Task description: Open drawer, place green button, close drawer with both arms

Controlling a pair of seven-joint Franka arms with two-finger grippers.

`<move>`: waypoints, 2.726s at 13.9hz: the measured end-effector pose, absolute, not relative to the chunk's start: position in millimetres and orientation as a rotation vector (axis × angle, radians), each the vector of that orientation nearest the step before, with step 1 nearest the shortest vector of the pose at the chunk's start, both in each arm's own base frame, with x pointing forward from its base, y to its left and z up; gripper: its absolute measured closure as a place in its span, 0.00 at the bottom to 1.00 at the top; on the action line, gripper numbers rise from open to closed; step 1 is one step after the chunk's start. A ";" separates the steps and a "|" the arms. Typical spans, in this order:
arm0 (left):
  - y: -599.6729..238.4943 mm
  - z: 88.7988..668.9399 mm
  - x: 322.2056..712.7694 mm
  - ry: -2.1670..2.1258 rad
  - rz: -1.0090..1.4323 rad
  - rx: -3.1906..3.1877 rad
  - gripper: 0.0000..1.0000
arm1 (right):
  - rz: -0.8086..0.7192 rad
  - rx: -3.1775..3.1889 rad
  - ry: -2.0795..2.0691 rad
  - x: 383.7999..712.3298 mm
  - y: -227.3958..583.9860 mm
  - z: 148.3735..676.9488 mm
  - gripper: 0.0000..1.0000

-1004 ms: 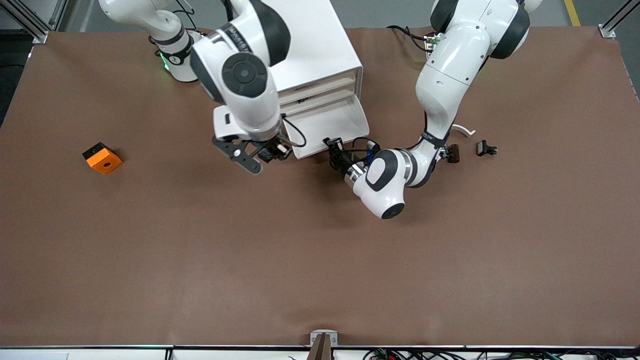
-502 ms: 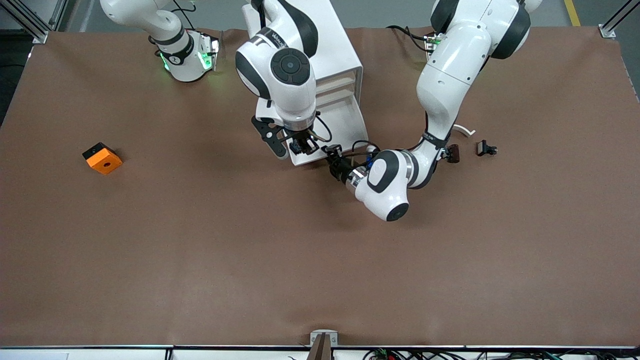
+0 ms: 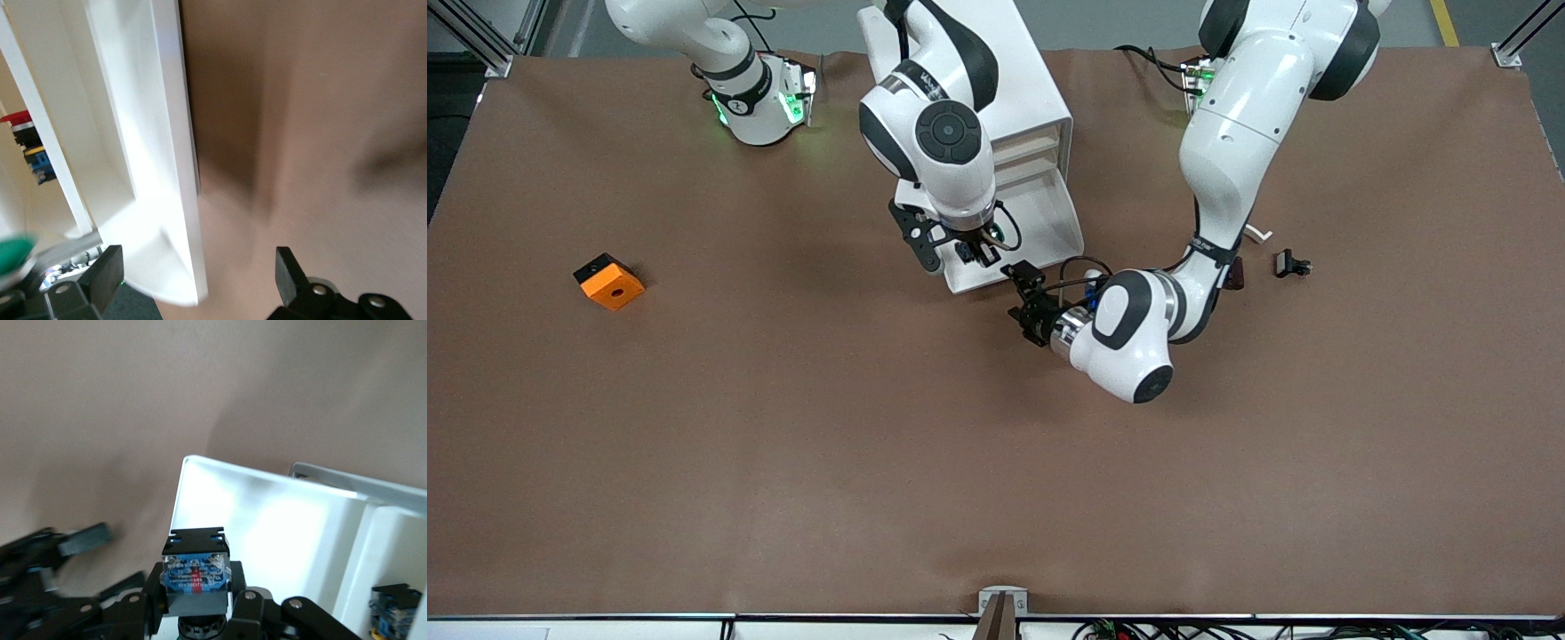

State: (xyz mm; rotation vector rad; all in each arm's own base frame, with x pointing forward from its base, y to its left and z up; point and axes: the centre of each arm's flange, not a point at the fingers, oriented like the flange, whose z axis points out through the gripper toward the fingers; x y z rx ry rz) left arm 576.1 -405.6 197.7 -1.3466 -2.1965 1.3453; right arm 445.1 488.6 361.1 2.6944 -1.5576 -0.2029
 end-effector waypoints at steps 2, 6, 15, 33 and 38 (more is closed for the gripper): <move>-382.7 227.2 597.8 -2.268 1.275 -1.404 0.00 | -0.231 2.706 -1.590 438.2 491.2 346.7 0.58; -353.4 276.0 621.8 -2.307 0.919 -1.649 0.00 | -0.232 2.710 -1.599 429.8 494.6 335.8 0.58; -305.6 332.9 653.1 -1.601 0.777 -2.725 0.00 | -0.225 2.709 -1.588 424.3 503.1 302.2 0.58; -368.8 263.9 543.3 -0.666 0.179 -3.308 0.00 | -0.248 2.679 -1.518 418.5 514.9 323.7 0.00; -386.7 239.1 502.1 -0.604 0.295 -3.279 0.00 | -0.272 2.729 -1.458 430.5 490.5 425.6 0.00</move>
